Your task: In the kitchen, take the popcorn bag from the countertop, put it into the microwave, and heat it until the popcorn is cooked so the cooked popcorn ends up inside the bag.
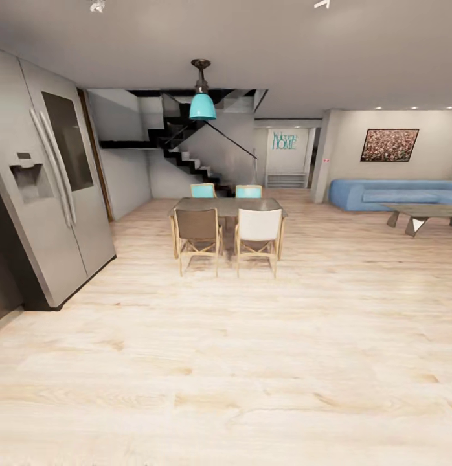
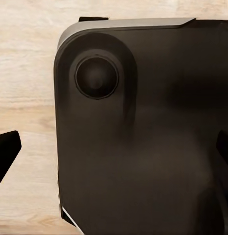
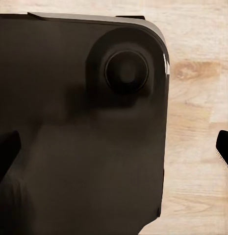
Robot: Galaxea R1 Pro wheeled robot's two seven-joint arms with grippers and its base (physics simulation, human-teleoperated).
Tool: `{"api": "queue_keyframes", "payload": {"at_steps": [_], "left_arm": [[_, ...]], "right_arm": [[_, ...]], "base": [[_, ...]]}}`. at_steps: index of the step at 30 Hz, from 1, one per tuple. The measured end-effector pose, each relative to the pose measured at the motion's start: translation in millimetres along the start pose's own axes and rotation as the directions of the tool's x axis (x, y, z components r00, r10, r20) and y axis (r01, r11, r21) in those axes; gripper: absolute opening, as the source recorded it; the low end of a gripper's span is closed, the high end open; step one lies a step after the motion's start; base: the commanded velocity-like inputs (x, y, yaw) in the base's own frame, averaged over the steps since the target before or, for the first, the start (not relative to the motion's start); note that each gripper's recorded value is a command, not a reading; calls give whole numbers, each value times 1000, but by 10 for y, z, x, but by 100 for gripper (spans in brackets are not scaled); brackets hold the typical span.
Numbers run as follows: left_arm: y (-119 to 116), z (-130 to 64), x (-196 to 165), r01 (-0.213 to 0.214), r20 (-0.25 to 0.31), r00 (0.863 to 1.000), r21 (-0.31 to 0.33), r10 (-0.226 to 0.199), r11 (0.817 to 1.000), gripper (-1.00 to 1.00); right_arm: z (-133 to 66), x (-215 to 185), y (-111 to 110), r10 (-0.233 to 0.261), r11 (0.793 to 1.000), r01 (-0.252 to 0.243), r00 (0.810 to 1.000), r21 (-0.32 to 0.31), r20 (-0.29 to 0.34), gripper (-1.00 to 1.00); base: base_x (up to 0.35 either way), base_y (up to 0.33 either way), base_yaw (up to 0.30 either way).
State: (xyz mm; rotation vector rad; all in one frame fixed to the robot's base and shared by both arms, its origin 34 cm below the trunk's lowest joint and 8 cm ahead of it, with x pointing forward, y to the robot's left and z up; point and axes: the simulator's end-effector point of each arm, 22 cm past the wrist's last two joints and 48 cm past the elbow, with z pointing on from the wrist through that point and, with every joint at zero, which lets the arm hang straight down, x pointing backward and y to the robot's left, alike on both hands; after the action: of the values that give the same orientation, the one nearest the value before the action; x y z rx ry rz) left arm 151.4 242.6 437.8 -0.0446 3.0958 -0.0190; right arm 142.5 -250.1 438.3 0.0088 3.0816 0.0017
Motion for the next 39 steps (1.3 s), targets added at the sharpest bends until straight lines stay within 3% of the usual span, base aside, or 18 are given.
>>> {"api": "queue_keyframes", "payload": {"at_steps": [39], "left_arm": [[-13,0,0,-1,1,1000,2,1,1000,100]], "right_arm": [[0,0,0,0,1000,0,1000,0,0,100]], "base": [[0,0,280]]}}
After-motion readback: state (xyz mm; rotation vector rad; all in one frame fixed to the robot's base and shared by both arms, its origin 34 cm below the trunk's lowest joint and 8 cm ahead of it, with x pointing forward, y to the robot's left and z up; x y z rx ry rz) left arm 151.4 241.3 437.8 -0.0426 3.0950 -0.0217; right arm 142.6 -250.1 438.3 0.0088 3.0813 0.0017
